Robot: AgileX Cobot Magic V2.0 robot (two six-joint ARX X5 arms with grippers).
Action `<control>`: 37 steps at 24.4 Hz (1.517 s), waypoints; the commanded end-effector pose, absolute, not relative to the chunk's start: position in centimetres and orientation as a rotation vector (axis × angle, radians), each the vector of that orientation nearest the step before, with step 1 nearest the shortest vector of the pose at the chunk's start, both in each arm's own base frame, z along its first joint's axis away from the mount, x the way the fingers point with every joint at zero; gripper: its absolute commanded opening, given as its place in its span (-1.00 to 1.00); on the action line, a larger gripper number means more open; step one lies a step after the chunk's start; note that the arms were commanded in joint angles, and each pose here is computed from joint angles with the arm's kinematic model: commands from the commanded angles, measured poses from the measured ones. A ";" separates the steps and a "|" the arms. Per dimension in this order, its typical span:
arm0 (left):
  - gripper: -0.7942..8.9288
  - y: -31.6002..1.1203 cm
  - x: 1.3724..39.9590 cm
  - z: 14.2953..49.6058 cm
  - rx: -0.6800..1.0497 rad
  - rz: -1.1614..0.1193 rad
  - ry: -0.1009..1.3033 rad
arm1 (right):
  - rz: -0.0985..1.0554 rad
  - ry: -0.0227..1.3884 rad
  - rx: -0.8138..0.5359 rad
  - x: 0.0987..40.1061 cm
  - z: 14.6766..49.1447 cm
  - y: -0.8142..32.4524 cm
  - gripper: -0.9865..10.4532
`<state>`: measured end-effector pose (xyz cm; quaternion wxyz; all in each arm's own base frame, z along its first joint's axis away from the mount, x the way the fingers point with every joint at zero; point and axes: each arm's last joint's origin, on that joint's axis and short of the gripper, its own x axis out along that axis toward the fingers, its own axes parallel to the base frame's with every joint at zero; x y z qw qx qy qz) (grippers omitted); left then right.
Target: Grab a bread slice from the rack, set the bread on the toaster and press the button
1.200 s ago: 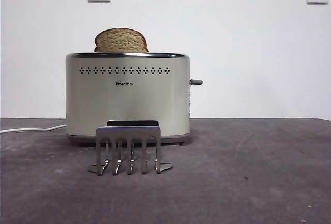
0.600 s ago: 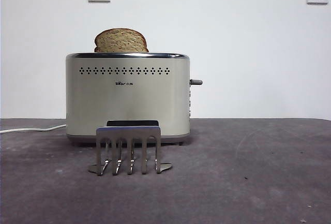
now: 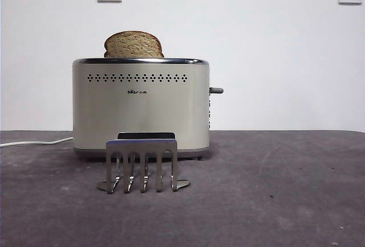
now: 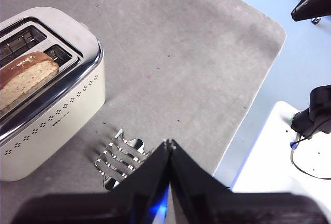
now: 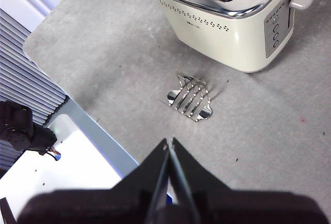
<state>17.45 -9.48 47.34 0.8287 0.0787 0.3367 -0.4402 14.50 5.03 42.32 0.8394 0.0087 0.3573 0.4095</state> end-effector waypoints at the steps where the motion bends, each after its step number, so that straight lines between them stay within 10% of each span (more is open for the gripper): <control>1: -0.84 -9.4 17.3 47.1 0.164 -0.935 0.747 | 0.867 0.758 0.015 14.6 42.2 5.1 -0.83; 20: -0.84 -8.1 17.4 47.5 0.295 -0.714 0.682 | 0.864 0.759 0.014 14.6 42.2 5.0 -0.83; 37: -0.84 -1.3 7.5 52.1 0.302 -0.340 -0.019 | 0.864 0.759 0.014 14.6 42.2 5.0 -0.83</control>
